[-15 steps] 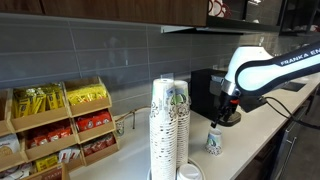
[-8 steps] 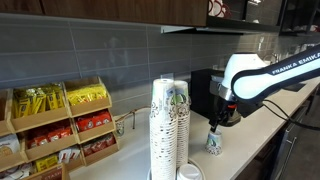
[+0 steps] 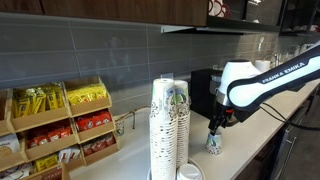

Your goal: Put the paper cup on the pile on the right

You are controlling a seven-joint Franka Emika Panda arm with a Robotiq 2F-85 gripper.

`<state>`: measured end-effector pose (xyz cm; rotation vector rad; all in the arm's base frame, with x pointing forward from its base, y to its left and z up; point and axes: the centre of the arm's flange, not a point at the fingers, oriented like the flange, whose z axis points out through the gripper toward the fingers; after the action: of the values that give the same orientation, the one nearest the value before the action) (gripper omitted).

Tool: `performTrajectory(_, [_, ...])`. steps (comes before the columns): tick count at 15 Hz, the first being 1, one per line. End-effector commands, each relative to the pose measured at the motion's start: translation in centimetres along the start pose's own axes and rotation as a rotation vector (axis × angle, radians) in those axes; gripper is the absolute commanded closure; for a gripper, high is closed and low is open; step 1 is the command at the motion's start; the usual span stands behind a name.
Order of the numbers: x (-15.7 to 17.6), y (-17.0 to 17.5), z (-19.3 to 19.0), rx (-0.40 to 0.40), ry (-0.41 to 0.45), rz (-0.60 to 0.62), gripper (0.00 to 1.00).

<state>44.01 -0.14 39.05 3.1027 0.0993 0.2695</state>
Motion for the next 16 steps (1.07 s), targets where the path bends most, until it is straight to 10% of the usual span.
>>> performTrajectory(1, [0.3, 0.7, 0.9, -0.026, 0.003, -0.008, 0.00])
performTrajectory(8, [0.3, 0.5, 1.6, -0.005, -0.016, -0.001, 0.00])
performTrajectory(13, [0.2, 0.4, 2.0, 0.006, -0.028, 0.000, 0.51])
performTrajectory(16, [0.2, 0.4, 1.8, 0.011, -0.028, -0.001, 0.61])
